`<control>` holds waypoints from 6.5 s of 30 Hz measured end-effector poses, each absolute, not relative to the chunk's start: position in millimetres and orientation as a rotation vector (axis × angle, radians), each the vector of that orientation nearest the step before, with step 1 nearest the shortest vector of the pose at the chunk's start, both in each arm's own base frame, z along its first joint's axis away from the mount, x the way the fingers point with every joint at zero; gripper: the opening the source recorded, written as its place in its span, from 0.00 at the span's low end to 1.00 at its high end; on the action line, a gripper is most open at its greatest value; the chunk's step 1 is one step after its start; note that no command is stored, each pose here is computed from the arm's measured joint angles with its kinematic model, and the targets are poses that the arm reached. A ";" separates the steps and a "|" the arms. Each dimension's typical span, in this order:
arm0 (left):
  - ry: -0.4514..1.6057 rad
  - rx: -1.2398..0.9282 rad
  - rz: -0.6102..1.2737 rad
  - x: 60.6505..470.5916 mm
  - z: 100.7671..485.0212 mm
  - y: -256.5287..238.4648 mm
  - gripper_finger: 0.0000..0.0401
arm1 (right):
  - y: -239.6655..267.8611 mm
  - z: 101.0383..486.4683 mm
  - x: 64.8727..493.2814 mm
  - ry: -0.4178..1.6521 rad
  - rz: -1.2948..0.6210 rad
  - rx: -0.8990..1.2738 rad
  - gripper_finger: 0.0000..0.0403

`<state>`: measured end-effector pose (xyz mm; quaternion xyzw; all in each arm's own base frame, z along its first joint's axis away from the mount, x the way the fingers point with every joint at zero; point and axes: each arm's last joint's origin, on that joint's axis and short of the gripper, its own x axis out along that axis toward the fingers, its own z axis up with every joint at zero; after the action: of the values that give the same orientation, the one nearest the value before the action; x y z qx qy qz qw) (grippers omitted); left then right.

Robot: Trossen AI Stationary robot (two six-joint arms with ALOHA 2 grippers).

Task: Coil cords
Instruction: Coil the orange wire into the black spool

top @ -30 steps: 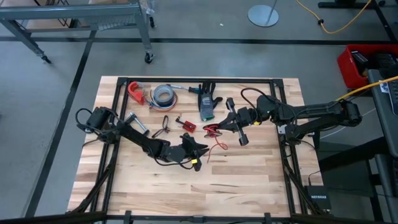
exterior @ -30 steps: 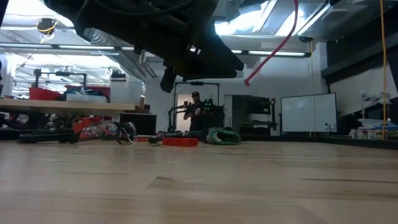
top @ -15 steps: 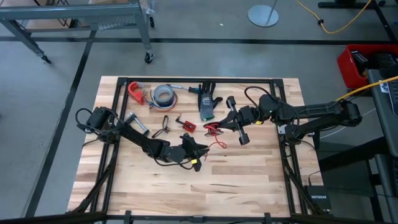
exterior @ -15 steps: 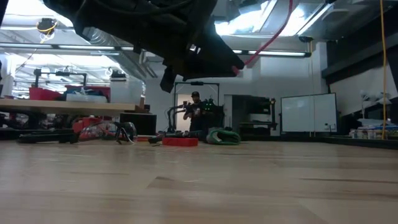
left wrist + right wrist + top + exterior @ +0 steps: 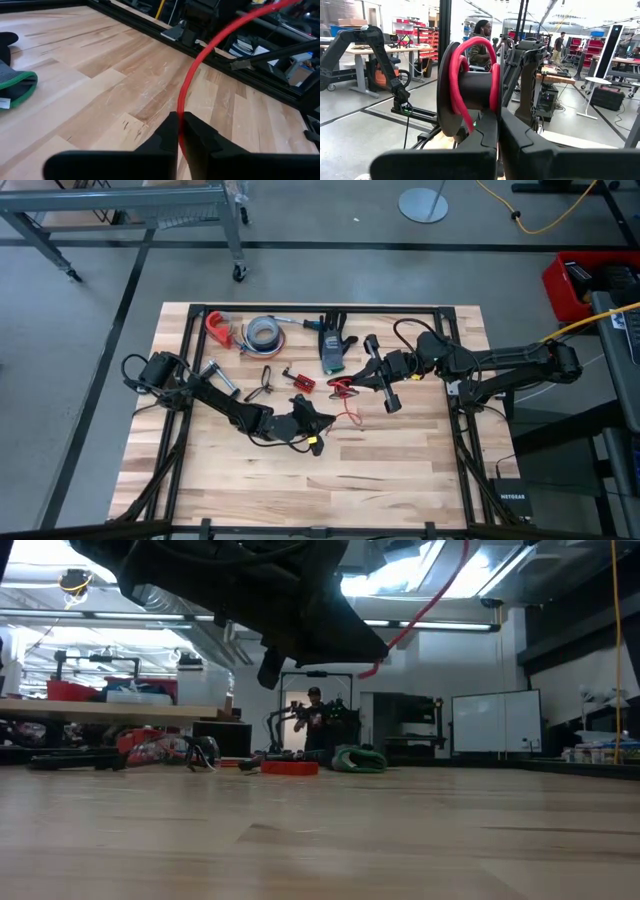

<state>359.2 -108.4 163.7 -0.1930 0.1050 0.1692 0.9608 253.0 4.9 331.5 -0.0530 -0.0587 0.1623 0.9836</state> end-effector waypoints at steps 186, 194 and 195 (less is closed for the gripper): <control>-0.076 -0.386 0.866 287.3 257.5 -137.0 0.00 | -4.9 250.0 281.3 0.469 0.148 0.165 0.01; -0.018 -0.466 0.717 289.1 262.2 -142.3 0.00 | -6.8 250.6 282.0 0.458 0.083 0.148 0.01; -0.011 -0.476 0.703 289.2 261.8 -142.7 0.00 | -6.9 251.2 282.3 0.451 0.084 0.148 0.01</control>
<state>289.2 -142.7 261.8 -0.2311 -0.0054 0.3412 0.9111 282.3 -6.9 251.2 0.0733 0.2233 0.0414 0.9711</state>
